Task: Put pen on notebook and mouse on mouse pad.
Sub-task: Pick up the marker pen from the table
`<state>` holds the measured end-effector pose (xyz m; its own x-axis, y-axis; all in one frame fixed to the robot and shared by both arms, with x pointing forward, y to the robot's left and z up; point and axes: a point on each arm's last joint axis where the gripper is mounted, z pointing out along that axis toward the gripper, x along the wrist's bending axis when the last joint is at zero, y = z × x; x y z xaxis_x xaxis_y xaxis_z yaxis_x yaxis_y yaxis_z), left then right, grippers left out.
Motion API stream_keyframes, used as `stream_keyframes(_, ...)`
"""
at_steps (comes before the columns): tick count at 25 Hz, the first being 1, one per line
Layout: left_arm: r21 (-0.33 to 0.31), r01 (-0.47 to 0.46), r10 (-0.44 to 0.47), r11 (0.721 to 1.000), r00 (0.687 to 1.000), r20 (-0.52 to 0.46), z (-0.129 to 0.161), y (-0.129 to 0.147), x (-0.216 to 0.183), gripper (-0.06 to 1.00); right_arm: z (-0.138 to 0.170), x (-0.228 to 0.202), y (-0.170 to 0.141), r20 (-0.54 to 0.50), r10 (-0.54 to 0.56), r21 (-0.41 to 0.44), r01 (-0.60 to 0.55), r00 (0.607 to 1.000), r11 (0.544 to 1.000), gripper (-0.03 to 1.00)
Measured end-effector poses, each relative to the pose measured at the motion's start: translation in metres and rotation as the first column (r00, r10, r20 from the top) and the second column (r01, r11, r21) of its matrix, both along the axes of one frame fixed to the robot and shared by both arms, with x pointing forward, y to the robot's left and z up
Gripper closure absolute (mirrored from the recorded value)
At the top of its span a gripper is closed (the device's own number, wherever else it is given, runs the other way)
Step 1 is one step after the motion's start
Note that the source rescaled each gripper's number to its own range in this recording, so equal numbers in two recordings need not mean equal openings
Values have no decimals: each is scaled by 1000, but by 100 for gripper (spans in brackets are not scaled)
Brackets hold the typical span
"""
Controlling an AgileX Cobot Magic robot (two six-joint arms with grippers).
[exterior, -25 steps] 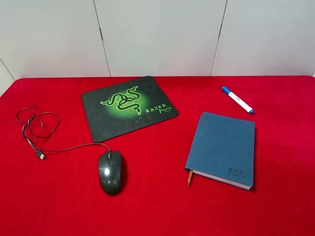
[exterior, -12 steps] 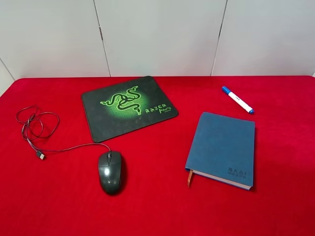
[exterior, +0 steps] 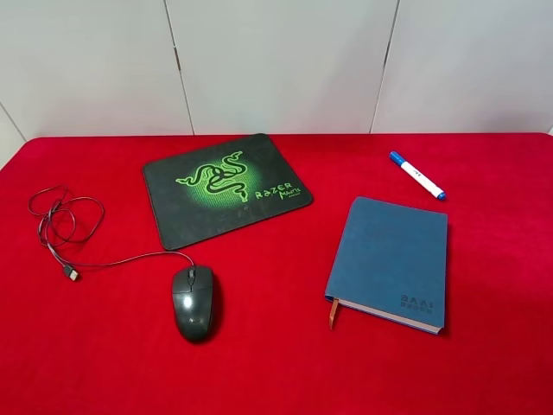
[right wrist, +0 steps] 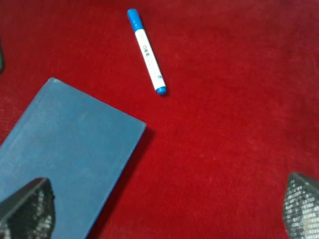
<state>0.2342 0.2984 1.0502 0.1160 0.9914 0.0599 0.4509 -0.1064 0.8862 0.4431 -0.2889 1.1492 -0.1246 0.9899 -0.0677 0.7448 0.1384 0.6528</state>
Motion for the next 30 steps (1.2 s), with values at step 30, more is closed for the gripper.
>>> stream_keyframes(30, 0, 0, 0, 1000, 1000, 0, 0, 0, 0, -6, -152, 241, 14, -414, 150, -48, -186, 898, 981, -3)
